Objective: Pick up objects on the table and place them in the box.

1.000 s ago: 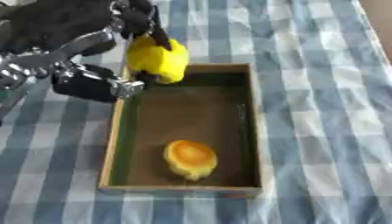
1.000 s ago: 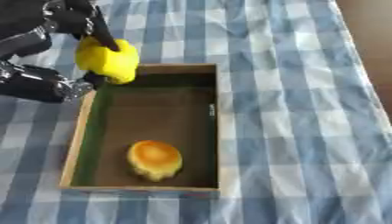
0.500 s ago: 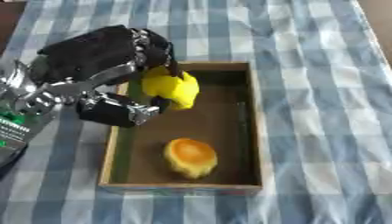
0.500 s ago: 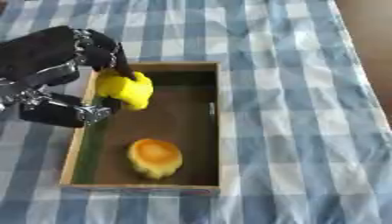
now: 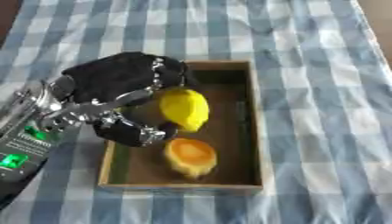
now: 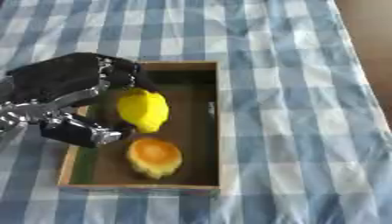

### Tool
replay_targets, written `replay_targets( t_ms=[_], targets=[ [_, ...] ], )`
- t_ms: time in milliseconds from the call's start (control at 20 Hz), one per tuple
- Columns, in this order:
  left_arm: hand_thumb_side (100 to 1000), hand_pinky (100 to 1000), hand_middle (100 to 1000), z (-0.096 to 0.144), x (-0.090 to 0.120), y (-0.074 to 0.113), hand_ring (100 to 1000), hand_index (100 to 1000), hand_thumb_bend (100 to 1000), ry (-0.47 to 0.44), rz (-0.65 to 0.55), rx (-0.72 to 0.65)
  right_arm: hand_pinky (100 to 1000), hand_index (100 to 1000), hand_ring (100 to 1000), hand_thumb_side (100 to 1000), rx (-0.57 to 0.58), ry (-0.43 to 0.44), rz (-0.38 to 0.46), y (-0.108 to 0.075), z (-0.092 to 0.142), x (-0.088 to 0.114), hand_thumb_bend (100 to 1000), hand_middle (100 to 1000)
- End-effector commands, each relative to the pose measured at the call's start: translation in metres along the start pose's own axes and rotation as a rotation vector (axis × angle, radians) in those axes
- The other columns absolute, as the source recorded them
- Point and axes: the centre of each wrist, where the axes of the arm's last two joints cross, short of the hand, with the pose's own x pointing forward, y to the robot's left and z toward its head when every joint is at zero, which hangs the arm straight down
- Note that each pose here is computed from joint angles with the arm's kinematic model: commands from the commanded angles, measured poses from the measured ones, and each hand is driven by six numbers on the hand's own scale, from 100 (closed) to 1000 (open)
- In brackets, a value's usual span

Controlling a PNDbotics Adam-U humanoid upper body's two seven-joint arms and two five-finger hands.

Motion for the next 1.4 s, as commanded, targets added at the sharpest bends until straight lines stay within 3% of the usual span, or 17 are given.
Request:
replay_targets(
  t_ms=[50, 300, 400, 550, 600, 700, 850, 1100, 1250, 1400],
  targets=[
    [235, 898, 845, 0.005, -0.002, 0.009, 886, 936, 538, 0.019, -0.067, 0.026, 844, 789, 964, 522, 0.001, -0.027, 0.018, -0.005, -0.006, 0.006, 100, 595],
    [200, 895, 842, 0.009, -0.006, 0.011, 888, 932, 532, 0.047, -0.108, 0.080, 844, 789, 964, 518, 0.000, -0.023, 0.018, -0.005, -0.005, 0.005, 100, 595],
    [100, 877, 826, 0.010, -0.008, 0.015, 874, 925, 418, 0.053, -0.105, 0.140, 844, 789, 963, 510, -0.003, -0.024, 0.017, -0.006, -0.005, 0.005, 100, 596],
    [100, 815, 777, 0.016, -0.015, 0.021, 825, 896, 124, 0.077, -0.055, 0.311, 844, 789, 961, 504, -0.009, -0.029, 0.014, -0.006, -0.005, 0.006, 100, 597],
    [100, 807, 769, 0.019, -0.018, 0.022, 818, 891, 100, 0.082, -0.018, 0.394, 844, 789, 961, 496, -0.012, -0.030, 0.013, -0.006, -0.005, 0.006, 100, 597],
    [184, 764, 704, 0.030, -0.027, 0.024, 774, 860, 100, 0.103, 0.084, 0.611, 844, 789, 960, 494, -0.022, -0.030, 0.013, -0.007, -0.005, 0.006, 100, 597],
    [240, 740, 674, 0.052, -0.045, 0.030, 748, 833, 100, 0.157, 0.247, 0.974, 843, 788, 958, 487, -0.036, -0.030, 0.010, -0.008, -0.005, 0.005, 100, 598],
    [275, 747, 697, 0.090, -0.067, 0.040, 761, 837, 100, 0.215, 0.293, 1.501, 843, 790, 952, 466, -0.089, -0.063, -0.012, -0.008, -0.012, 0.008, 100, 605],
    [314, 753, 707, 0.106, -0.074, 0.041, 766, 847, 120, 0.204, 0.266, 1.708, 842, 794, 946, 446, -0.133, -0.101, -0.037, -0.007, -0.019, 0.010, 100, 615],
    [336, 756, 712, 0.114, -0.077, 0.038, 769, 851, 150, 0.185, 0.259, 1.812, 848, 800, 946, 443, -0.164, -0.150, -0.060, -0.005, -0.024, 0.012, 100, 628]
  ],
)
